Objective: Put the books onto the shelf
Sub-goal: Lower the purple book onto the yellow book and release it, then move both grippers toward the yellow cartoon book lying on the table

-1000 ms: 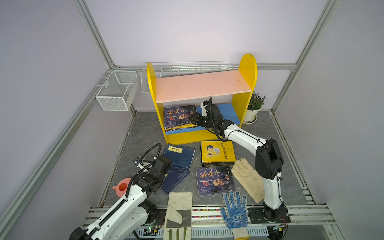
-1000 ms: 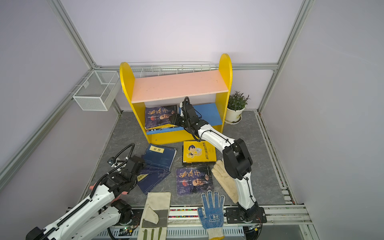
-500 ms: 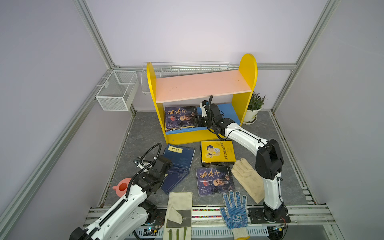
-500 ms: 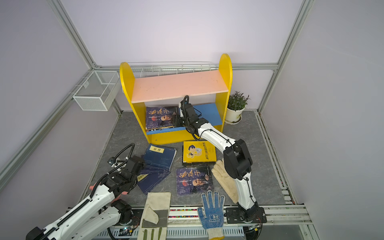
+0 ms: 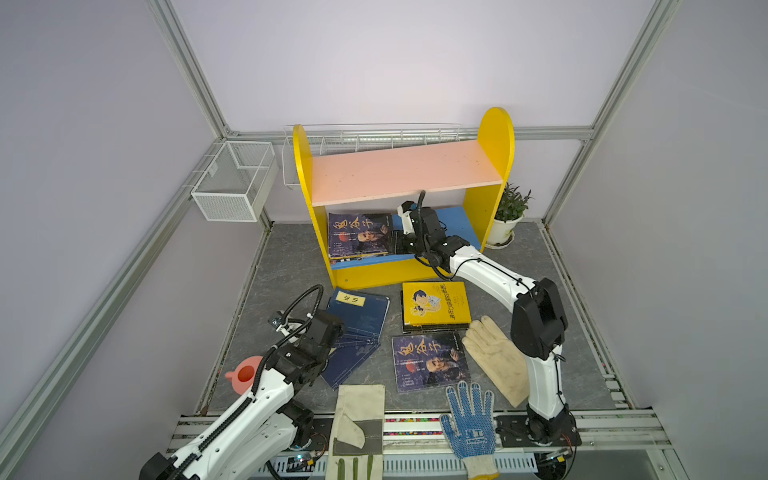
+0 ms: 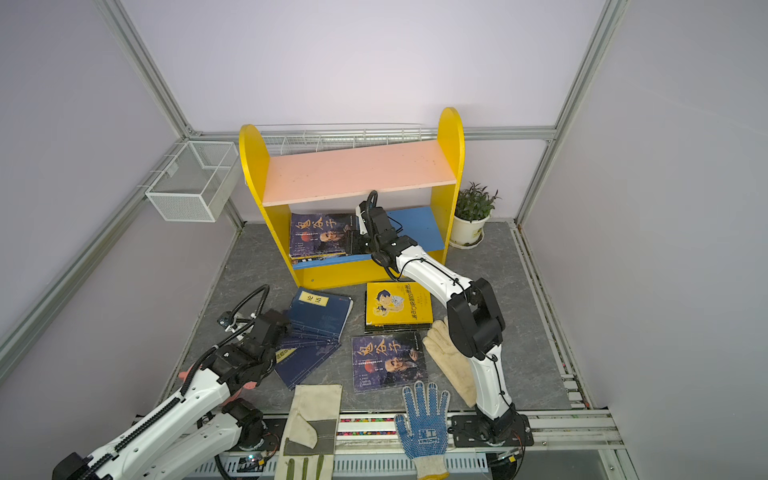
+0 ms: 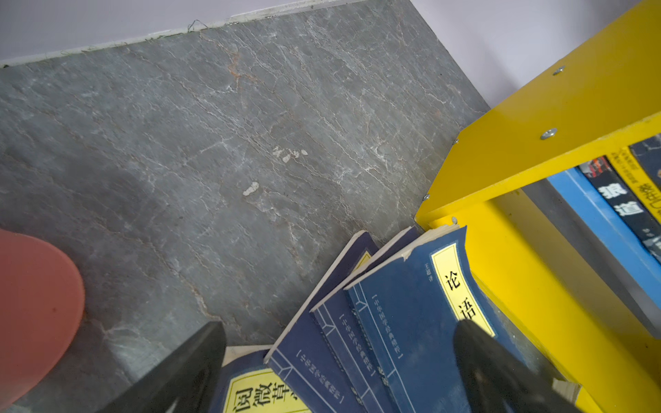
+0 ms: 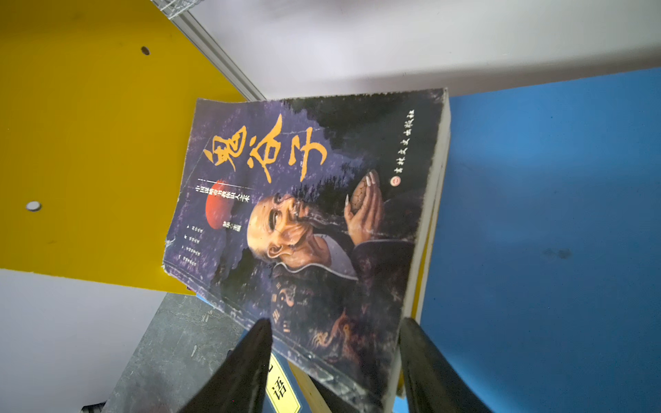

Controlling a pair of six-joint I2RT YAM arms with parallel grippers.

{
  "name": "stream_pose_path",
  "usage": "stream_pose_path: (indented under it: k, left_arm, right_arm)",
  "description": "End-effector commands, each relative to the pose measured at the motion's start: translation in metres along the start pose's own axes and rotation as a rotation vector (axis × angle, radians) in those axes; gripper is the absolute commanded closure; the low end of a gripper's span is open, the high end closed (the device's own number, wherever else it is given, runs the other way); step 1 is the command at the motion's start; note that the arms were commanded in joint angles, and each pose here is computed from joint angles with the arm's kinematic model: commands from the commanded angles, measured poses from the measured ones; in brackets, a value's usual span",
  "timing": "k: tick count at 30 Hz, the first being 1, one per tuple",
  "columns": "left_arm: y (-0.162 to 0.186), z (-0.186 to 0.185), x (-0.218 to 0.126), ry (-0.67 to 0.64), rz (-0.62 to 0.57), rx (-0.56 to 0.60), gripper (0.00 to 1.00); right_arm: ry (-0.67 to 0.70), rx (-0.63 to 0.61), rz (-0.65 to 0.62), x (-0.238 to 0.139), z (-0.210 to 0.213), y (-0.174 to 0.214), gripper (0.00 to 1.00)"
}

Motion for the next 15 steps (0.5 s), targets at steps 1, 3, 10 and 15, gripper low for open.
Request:
stream_pose_path:
  k: [1, 3, 10, 15]
  left_arm:
    - [-0.007, -0.017, -0.003, 0.049, 0.002, 0.006, 0.00]
    - [-0.006, -0.022, -0.003, 0.068, 0.009, 0.031, 0.00]
    - [0.002, -0.048, 0.000, 0.157, 0.055, 0.175, 0.00]
    - [0.021, -0.084, 0.001, 0.293, 0.108, 0.304, 0.00]
  right_arm:
    - [-0.097, -0.036, -0.026, 0.004, 0.027, -0.008, 0.41]
    - [-0.072, -0.050, -0.040, 0.001, 0.024, -0.010, 0.40]
    - [0.059, -0.139, -0.186, -0.059, 0.011, -0.030, 0.36]
    - [0.187, -0.009, -0.150, -0.103, -0.031, 0.008, 0.35]
Point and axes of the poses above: each gripper's point midway between its finger pads, its own x axis out along the fingers, its own z axis along the line the jaws close on, y = z × x, the point moved 2 cm from there along -x, back along the fingers, and after that the axes turned 1 degree about x, right-handed, at the moved point
